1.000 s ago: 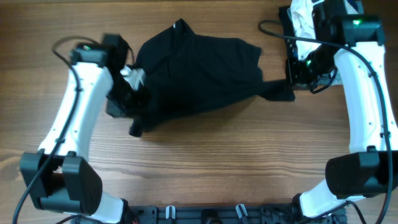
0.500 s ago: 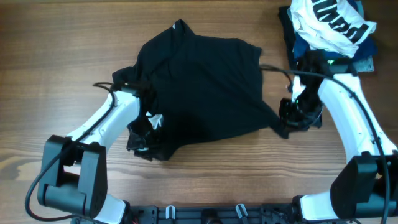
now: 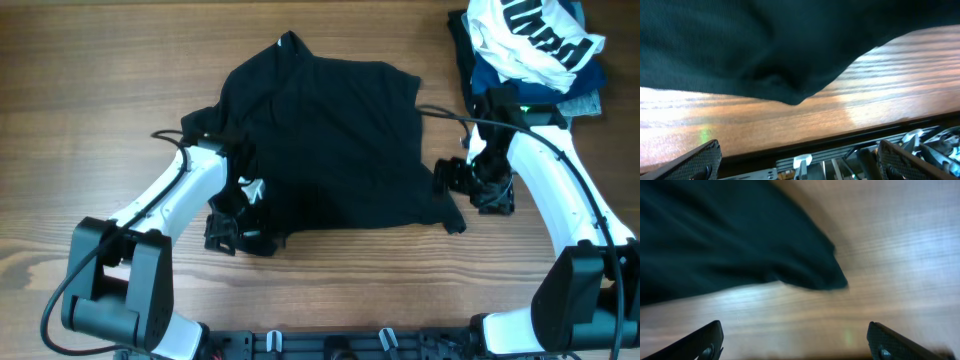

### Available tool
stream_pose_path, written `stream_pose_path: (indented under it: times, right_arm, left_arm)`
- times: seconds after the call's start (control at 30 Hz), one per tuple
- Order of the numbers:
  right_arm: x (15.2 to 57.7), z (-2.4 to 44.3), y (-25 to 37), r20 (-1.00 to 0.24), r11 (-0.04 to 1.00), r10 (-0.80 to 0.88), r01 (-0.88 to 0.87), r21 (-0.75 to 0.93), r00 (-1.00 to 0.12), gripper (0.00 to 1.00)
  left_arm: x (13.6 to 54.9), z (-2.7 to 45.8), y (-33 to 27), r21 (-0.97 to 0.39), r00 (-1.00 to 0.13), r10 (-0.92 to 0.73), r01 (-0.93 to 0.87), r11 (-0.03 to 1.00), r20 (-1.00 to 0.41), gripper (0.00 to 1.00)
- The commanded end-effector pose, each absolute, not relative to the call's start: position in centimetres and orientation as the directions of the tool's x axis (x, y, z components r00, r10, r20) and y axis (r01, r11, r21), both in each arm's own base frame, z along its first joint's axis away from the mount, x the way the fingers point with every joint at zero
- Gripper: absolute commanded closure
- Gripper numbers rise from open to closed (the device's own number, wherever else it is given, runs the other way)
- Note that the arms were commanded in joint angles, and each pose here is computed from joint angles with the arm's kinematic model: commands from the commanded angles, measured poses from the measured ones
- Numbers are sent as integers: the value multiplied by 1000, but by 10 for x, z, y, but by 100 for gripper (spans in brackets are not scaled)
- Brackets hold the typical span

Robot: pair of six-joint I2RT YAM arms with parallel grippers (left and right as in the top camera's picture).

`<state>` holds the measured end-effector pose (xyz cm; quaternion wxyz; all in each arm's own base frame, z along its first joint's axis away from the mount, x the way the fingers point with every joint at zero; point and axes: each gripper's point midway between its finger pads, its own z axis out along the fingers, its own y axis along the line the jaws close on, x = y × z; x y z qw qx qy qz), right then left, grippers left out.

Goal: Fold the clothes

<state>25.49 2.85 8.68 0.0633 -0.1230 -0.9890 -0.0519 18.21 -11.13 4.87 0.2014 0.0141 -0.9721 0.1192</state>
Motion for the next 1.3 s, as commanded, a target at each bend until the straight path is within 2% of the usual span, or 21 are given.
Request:
stream_pose_path:
  times: [0.0, 0.17, 0.33, 0.5, 0.77, 1.07, 1.27]
  right_arm:
    - [300, 120, 49, -43, 954, 170, 153, 258, -984, 7]
    - [352, 157, 62, -278, 945, 85, -12, 327, -957, 9]
    - [377, 185, 63, -405, 946, 37, -99, 308, -913, 11]
    - [398, 223, 57, -517, 958, 3, -146, 247, -856, 12]
    - [415, 241, 53, -595, 965, -20, -172, 199, -803, 17]
    - [423, 246, 50, -629, 969, -39, -184, 167, -776, 18]
    - [422, 246, 50, -629, 968, -43, -187, 165, -777, 18]
  left_arm:
    - [233, 79, -114, -214, -974, 16, -33, 976, 224, 0]
    - [314, 138, -119, -199, -996, 16, 34, 979, -88, 0]
    - [368, 183, -134, -248, -947, 2, 86, 965, -321, 0]
    - [390, 192, -135, -265, -914, -20, 97, 959, -406, 0]
    - [425, 212, -119, -329, -853, -99, 89, 940, -513, 0]
    - [466, 234, -69, -386, -755, -236, 25, 922, -612, 0]
    - [486, 210, -46, -380, -752, -265, -21, 925, -603, 0]
